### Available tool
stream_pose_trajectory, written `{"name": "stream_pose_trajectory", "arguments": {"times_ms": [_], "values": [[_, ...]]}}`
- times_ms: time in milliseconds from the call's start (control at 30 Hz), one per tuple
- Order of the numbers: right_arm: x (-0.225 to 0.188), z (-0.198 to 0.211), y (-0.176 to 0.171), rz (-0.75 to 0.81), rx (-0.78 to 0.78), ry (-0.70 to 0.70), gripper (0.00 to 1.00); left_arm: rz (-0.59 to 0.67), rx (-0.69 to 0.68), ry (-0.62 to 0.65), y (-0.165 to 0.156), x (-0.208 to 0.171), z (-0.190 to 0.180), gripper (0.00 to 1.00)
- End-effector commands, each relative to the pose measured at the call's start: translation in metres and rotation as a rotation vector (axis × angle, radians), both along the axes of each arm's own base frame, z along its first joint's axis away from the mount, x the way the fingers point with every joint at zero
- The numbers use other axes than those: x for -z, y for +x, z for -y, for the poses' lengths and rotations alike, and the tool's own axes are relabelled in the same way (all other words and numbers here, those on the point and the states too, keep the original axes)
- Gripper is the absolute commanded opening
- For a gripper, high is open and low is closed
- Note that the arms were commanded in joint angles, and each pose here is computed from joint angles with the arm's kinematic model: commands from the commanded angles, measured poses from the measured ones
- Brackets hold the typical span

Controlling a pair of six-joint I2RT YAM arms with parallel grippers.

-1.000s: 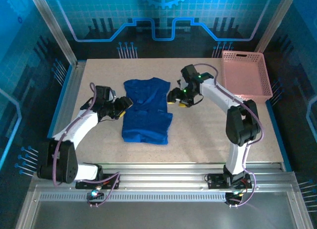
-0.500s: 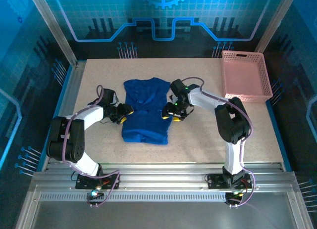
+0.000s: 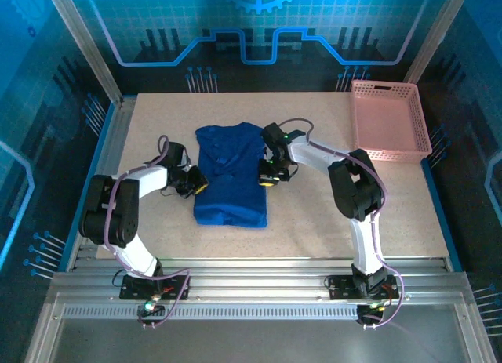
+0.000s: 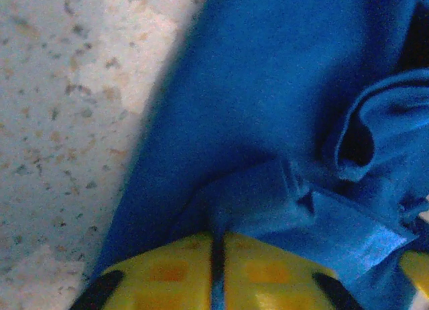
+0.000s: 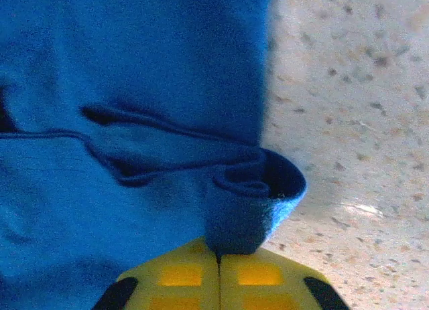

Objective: Fold and stack the t-shirts

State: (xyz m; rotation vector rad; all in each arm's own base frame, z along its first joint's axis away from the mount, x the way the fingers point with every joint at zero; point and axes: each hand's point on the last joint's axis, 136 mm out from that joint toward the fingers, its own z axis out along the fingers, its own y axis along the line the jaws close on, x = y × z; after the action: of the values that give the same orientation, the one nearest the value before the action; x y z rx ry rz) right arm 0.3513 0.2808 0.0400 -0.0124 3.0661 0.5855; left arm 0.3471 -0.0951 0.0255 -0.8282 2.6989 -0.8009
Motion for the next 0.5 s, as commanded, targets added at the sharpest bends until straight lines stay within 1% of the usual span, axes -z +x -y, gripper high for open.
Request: {"name": "stream_pose_trajectory", "arguments": {"times_ms": [0,133,300,467], "values": [[-0.033,-0.006,-0.001,0.096,-0.076,-0.018,0.03,0.053,0.021,0.022,0.004,-0.018,-0.004,0.07],[-0.052,-0.014,-0.007,0.162,-0.154,-0.010,0.01,0.075,0.020,0.041,-0.001,-0.028,-0.008,0.04],[-0.074,-0.032,-0.009,0.263,-0.235,0.050,0.01,0.121,-0.022,0.055,-0.007,-0.039,-0.017,0.02],[-0.084,-0.041,0.002,0.332,-0.263,0.118,0.00,0.186,-0.056,0.070,-0.003,-0.050,-0.027,0.02]]}}
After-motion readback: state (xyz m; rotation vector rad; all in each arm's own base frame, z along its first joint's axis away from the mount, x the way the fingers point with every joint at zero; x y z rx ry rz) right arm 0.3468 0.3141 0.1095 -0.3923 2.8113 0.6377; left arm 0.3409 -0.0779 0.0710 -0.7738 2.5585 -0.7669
